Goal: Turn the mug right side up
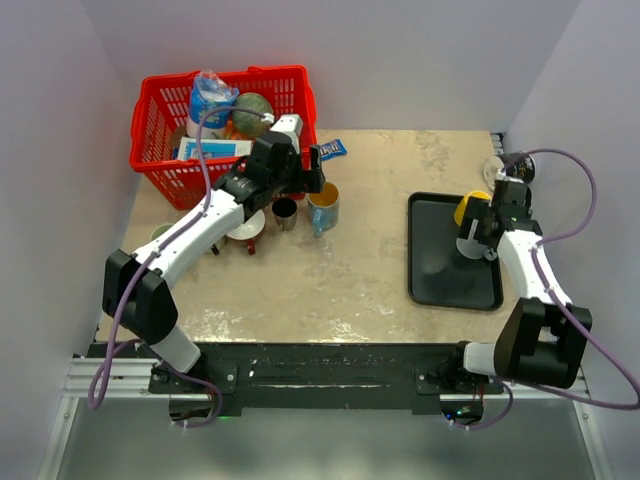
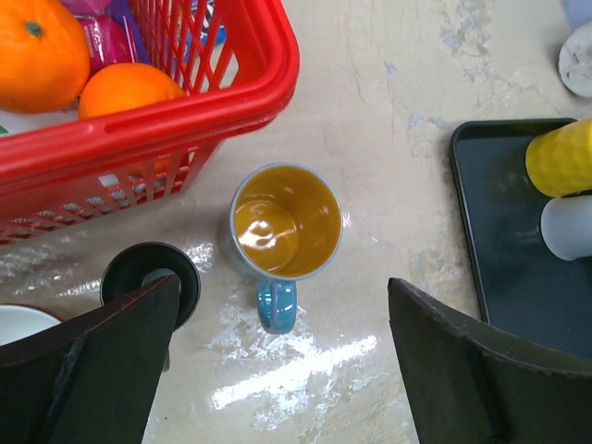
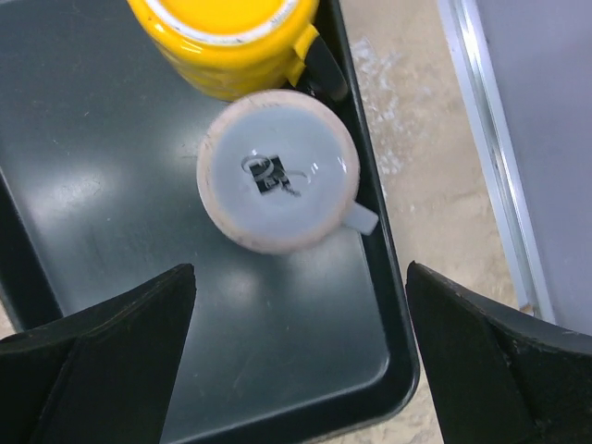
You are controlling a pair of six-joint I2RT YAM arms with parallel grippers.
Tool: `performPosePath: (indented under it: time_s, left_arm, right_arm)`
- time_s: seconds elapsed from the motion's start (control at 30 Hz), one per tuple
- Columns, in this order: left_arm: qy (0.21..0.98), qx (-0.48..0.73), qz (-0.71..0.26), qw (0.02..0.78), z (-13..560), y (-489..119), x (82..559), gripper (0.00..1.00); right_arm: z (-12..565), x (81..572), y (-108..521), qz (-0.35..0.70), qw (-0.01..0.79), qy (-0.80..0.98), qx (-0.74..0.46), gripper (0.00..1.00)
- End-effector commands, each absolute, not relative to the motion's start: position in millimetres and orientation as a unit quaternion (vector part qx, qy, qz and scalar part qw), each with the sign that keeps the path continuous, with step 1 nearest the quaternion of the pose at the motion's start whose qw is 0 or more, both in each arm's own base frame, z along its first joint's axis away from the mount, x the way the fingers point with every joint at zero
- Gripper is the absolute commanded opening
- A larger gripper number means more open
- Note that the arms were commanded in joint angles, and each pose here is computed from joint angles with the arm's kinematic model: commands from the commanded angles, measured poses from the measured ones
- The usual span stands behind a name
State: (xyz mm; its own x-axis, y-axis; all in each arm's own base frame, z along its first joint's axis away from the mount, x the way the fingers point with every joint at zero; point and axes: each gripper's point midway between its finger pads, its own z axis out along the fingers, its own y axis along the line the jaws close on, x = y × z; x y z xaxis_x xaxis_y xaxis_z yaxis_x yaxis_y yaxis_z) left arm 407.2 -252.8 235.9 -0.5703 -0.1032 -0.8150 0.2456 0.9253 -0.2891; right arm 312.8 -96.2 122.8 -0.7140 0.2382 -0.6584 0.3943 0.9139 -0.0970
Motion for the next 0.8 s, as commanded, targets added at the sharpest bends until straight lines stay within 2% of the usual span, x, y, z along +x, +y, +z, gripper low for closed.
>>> performPosePath:
  time_s: [0.0, 0.37, 0.57, 0.77]
  left_arm:
    - [0.854, 0.045, -0.197, 0.479, 258, -253, 421, 0.99]
    - [0.860, 0.039, -0.200, 0.468, 249, -245, 425, 0.99]
    - [0.860, 0.038, -0.199, 0.469, 248, -244, 426, 0.99]
    - [0.860, 0.033, -0.195, 0.470, 246, -239, 425, 0.99]
  right_arm:
    - [126, 348, -101, -0.120, 0.356, 0.921, 0.108, 0.97]
    - [86, 358, -108, -0.131, 0.313, 0.939, 0.060, 0.96]
    - [70, 361, -82, -0.061, 0.315, 0.946, 0.040, 0.95]
    - [77, 362, -65, -0.015, 0.330, 0.943, 0.040, 0.94]
